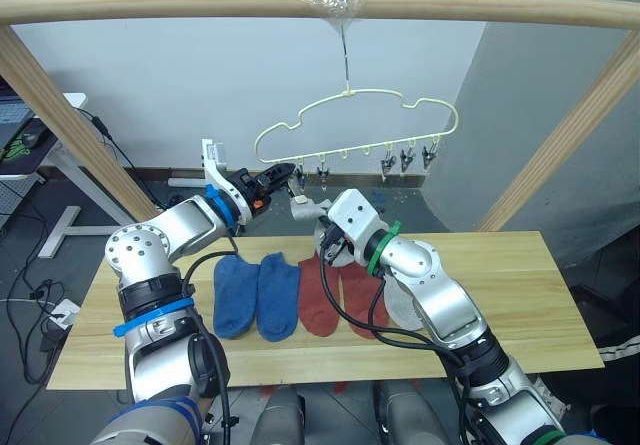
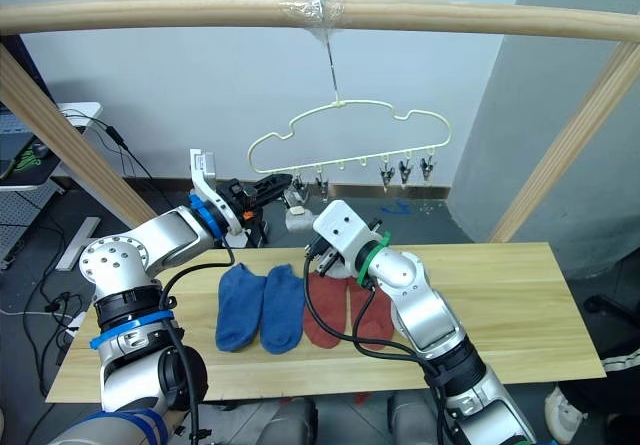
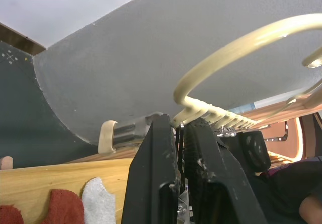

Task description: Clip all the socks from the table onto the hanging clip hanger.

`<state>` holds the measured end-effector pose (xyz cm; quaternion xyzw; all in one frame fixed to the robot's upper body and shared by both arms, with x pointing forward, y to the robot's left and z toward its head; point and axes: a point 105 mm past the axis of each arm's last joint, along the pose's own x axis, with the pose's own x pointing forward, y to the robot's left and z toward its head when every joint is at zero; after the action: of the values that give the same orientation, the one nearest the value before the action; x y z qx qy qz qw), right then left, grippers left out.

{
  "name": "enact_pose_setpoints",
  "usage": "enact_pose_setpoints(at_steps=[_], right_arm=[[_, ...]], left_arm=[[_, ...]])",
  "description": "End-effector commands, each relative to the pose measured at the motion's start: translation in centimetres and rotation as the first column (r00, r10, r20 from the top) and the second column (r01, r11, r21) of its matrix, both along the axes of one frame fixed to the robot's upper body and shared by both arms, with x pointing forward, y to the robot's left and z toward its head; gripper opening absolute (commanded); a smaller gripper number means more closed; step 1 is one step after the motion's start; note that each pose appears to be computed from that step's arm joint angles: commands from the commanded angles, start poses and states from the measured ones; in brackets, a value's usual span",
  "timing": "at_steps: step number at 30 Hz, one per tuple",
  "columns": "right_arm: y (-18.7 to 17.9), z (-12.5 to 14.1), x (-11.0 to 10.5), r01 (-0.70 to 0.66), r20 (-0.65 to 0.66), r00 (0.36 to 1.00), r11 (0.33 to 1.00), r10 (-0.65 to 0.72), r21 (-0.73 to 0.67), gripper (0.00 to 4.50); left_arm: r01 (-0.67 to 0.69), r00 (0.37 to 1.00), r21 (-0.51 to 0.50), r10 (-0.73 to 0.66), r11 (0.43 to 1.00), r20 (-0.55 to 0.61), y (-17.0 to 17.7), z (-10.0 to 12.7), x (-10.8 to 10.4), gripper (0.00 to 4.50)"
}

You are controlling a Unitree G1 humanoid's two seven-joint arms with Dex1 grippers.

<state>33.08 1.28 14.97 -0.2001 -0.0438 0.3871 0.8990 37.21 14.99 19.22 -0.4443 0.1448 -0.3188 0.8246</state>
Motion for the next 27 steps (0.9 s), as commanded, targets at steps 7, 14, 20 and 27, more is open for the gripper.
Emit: enact_pose_setpoints(at_steps=[7, 14, 20, 27], right_arm=[[0.3, 1.4, -0.1, -0.018, 0.055, 0.998, 0.999, 0.016, 0.033, 0.00], [0.7, 0.5, -0.1, -0.038, -0.002, 0.999, 0.996, 0.038, 0.075, 0.00], [1.9, -0.8, -0.2, -0.072, -0.173, 0.979, 0.982, 0.103, 0.177, 0.00], [3.0, -1.5, -0.1, -0.085, -0.270, 0.951, 0.967, 0.150, 0.238, 0.58]], left_arm=[[0.002, 0.996, -0.010, -0.001, 1.000, 0.085, 0.5, 1.9, -0.6, 3.40], [-0.025, 0.996, 0.078, 0.018, 0.997, 0.090, 2.1, 1.0, -2.7, 4.49], [-0.038, 0.992, 0.167, 0.016, 0.985, 0.129, 3.4, 1.1, -4.3, 4.49], [-0.047, 0.985, 0.334, -0.011, 0.941, 0.169, 4.0, 1.2, -5.3, 4.50]])
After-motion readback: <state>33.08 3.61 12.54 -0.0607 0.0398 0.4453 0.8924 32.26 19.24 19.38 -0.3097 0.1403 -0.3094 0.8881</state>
